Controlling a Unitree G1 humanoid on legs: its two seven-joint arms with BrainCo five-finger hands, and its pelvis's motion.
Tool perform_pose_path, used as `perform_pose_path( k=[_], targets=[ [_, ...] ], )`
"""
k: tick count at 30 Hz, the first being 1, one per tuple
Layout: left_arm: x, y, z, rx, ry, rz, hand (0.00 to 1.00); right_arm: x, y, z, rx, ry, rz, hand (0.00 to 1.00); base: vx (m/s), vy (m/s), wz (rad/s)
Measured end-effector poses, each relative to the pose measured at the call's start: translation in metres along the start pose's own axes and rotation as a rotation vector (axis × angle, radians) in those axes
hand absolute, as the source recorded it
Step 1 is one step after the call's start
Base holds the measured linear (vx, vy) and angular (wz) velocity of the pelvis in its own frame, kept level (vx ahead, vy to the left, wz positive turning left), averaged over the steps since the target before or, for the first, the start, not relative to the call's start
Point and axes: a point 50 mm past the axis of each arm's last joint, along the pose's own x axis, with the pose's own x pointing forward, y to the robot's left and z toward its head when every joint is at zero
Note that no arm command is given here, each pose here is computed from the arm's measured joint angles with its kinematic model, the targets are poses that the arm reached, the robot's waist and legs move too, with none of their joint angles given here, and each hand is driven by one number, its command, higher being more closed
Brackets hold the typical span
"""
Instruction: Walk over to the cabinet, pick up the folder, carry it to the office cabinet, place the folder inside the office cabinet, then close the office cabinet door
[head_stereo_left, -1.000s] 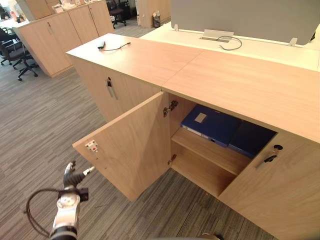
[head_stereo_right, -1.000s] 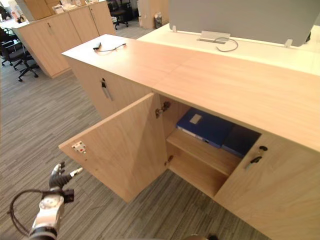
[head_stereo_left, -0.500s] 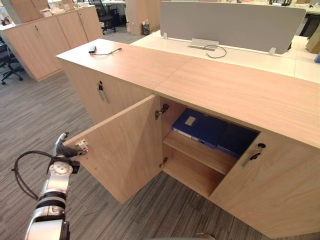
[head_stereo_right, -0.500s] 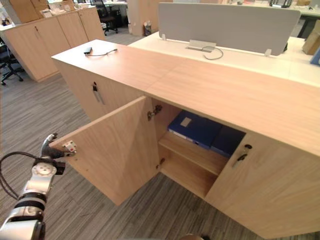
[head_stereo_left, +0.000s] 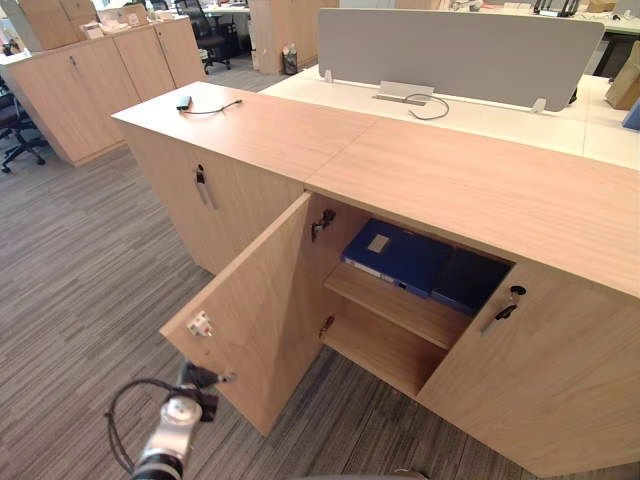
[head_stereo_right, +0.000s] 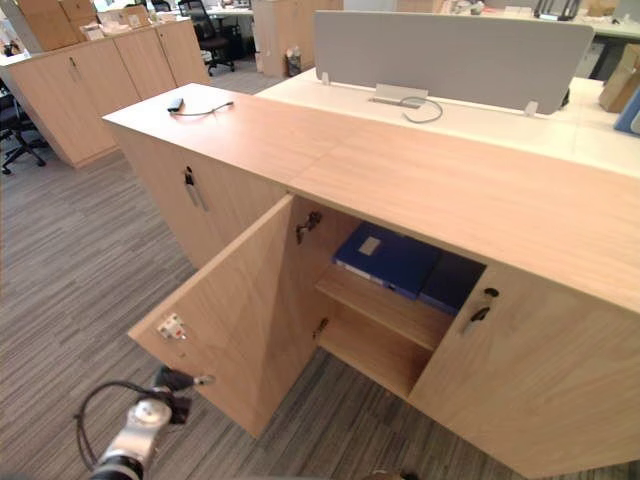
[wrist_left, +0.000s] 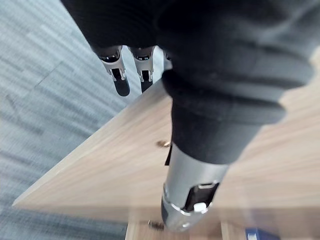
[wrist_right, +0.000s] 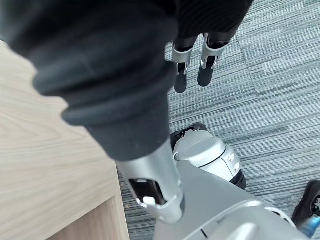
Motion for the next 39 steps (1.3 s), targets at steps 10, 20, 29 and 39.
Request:
perform_pose_path(
  k=[10, 20, 29, 39],
  targets=[
    [-0.053, -0.09, -0.002, -0.18, -0.073, -0.378, 0.0, -0.001, 0.012, -0.005, -0.07, 0.01, 0.032, 0.0, 0.0, -0.001, 0.0],
    [-0.068, -0.091, 0.012, -0.226, -0.164, -0.466, 0.0, -0.003, 0.029, 0.007, -0.247, -0.095, 0.08, 0.0, 0.01, -0.01, -0.12],
    [-0.061, -0.088, 0.027, -0.254, -0.197, -0.462, 0.0, -0.004, 0.028, 0.0, -0.239, -0.075, 0.104, 0.0, 0.04, -0.084, -0.43],
    [-0.048, -0.064, 0.031, -0.5, -0.169, -0.266, 0.0, -0.003, 0.027, -0.004, -0.196, -0.046, 0.095, 0.0, 0.17, -0.241, -0.24]
  ],
)
